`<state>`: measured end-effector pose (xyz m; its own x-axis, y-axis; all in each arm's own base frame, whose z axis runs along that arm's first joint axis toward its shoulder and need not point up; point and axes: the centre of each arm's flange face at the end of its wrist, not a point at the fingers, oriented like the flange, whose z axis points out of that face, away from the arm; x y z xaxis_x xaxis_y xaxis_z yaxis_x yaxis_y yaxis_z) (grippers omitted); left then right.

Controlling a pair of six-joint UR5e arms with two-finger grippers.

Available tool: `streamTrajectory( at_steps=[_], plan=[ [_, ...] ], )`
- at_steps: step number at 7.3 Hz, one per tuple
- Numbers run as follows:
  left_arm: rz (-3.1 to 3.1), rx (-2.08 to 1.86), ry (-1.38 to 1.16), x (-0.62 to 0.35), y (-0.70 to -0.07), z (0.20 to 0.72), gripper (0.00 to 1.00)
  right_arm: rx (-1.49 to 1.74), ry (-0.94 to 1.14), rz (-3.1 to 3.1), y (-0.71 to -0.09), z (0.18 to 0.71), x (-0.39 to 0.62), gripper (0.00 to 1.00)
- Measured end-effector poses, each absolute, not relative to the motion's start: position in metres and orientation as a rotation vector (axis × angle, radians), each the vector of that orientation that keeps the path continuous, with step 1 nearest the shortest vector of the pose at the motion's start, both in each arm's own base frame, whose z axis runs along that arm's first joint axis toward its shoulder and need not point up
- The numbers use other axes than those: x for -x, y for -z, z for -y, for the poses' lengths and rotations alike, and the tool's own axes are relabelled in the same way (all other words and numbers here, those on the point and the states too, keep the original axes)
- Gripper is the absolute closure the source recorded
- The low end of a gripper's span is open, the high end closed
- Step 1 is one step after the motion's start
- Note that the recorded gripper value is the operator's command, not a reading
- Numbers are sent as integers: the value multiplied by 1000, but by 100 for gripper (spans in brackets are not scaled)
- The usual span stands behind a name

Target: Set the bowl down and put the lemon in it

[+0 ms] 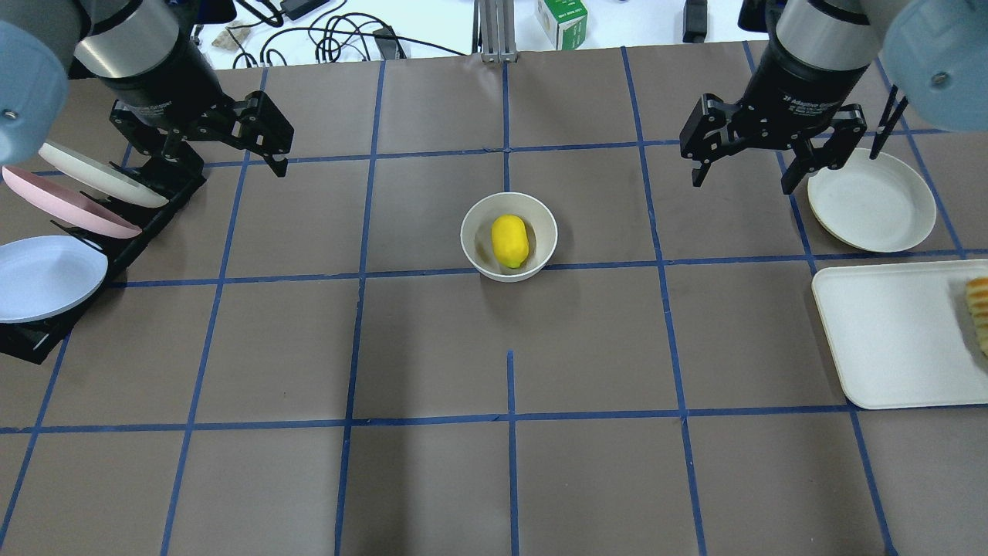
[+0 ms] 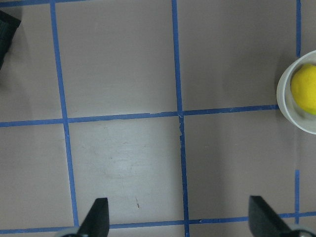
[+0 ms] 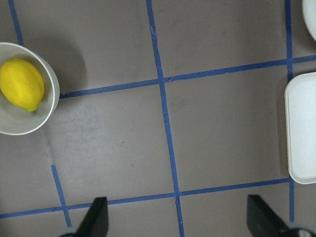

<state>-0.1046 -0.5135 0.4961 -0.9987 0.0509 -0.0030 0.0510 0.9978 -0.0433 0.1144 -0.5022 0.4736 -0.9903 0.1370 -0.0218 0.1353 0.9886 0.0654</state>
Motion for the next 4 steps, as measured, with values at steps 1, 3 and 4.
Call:
streamTrajectory(
  at_steps=[1, 3, 4],
  plan=[
    [-3138, -80, 69, 105, -496, 513, 0, -211, -96, -3107, -474, 502, -114, 0],
    [-3138, -80, 70, 105, -497, 513, 0, -210, -88, -3120, -477, 502, -113, 0],
    [-3137, -80, 72, 105, -497, 513, 0, -208, -85, -3123, -479, 502, -113, 0]
  ],
)
